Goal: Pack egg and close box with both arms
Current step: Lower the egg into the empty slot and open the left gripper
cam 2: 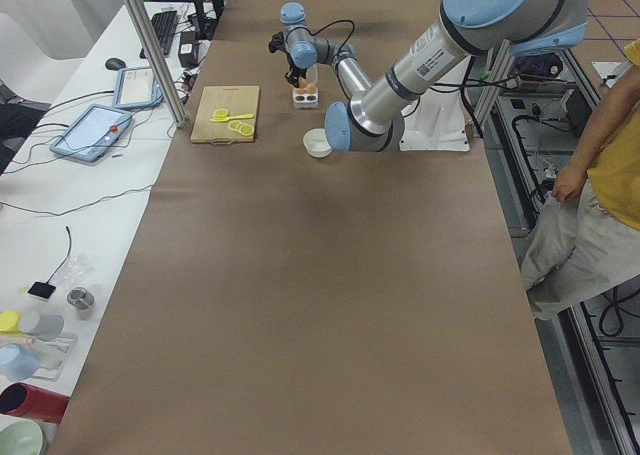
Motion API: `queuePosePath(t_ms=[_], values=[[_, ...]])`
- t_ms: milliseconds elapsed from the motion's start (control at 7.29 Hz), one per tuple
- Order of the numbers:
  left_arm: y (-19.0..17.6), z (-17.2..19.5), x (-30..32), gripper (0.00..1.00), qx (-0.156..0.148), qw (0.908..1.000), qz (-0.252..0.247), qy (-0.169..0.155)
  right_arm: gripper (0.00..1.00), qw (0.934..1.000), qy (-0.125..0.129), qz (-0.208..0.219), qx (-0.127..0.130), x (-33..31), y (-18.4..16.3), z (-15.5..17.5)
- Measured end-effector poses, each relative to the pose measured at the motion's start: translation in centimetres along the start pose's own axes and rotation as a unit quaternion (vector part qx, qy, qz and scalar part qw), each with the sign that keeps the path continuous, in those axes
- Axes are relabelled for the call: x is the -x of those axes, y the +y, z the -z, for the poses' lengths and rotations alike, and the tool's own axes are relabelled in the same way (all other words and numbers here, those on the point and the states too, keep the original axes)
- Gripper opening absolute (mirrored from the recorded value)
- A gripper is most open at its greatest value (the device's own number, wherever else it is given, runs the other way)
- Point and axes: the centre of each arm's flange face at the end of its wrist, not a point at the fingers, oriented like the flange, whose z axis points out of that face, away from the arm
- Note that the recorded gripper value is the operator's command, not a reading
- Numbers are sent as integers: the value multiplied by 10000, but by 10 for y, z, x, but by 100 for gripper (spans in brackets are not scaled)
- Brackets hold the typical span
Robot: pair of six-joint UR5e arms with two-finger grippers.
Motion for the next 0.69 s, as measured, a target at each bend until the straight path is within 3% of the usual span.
queuePosePath(t_ms=[686], values=[[7,-33,-11,15,-34,9992,-317,-221,100,10000,-14,10,-1,1,0,0]])
